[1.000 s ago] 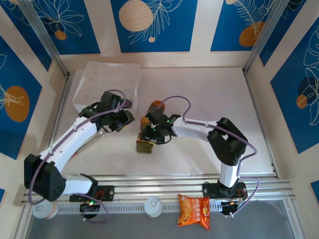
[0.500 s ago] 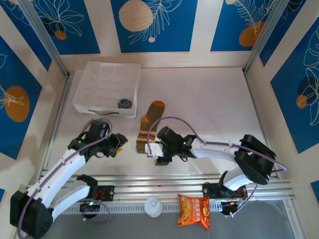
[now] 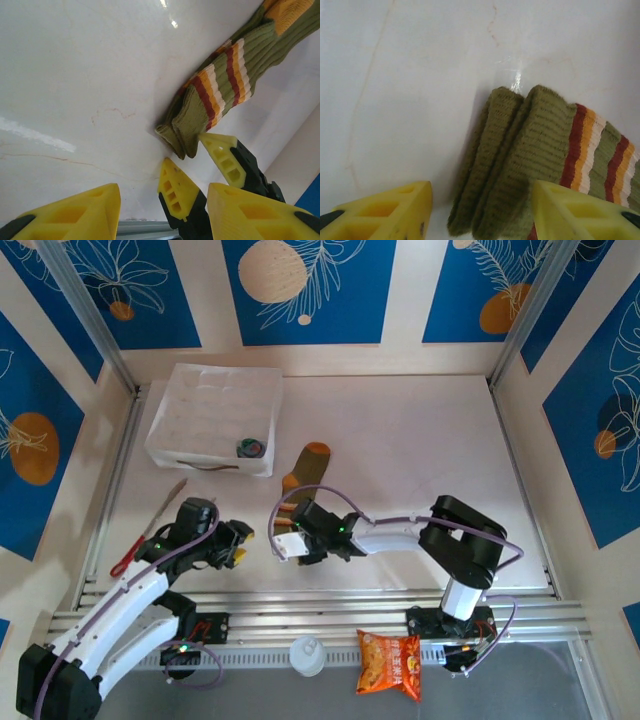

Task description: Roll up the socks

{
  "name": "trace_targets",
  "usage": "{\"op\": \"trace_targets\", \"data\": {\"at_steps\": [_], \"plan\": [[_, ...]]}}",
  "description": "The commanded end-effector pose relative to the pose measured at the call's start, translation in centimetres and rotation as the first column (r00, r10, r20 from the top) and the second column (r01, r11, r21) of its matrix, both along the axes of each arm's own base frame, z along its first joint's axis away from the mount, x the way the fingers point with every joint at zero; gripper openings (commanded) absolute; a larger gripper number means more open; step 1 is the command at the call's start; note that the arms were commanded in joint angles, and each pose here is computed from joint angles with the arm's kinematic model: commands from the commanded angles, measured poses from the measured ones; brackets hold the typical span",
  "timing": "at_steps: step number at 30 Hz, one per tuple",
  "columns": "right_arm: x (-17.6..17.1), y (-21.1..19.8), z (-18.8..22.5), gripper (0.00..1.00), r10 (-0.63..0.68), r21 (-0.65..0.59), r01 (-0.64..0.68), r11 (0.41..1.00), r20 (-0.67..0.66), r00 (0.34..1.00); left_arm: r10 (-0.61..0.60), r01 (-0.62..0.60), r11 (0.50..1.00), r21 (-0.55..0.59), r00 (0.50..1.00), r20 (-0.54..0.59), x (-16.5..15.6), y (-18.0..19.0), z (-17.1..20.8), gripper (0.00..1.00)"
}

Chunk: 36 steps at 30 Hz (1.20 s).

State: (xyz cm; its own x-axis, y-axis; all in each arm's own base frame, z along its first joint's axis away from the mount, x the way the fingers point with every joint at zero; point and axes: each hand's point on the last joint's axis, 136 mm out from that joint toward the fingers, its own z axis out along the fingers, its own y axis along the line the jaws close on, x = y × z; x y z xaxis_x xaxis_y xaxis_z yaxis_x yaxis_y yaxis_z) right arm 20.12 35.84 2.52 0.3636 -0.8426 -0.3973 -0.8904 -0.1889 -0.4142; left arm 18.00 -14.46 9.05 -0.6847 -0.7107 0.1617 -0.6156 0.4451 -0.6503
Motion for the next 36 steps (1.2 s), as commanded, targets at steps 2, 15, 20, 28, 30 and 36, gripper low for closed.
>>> {"op": "trace_targets", "data": {"at_steps": [2,15,20,28,30,36], "plan": [[1.3,0.1,-1.3,0.44,-0.080,-0.039,0.081,0.996,0.013,0.997,-0.009,0.009,1.000,-0.010,1.000,0.006,0.1,-0.3,0.5,0.49],[-1.0,-0.1,1.0,0.00,-0.236,-0.035,0.237,0.971,-0.311,0.921,-0.023,0.023,1.000,-0.001,0.999,0.048,1.7,-0.9,1.8,0.48],[-2.5,0.1,3.1,0.00,-0.246,-0.007,0.279,0.960,-0.493,0.835,-0.031,0.031,1.000,0.002,0.999,0.038,1.9,-1.1,1.5,0.47],[-2.1,0.0,4.9,0.00,-0.251,0.018,0.361,0.932,-0.687,0.682,-0.048,0.048,0.999,0.003,0.999,0.020,2.4,-1.6,1.0,0.43],[-1.4,-0.2,4.7,0.00,-0.279,-0.008,0.398,0.917,-0.726,0.628,-0.060,0.060,0.998,0.001,0.998,0.013,2.6,-1.9,0.9,0.42],[0.4,-0.5,4.1,0.00,-0.314,-0.057,0.449,0.892,-0.792,0.523,-0.100,0.101,0.995,-0.014,0.995,0.019,3.4,-3.1,1.1,0.40]]}}
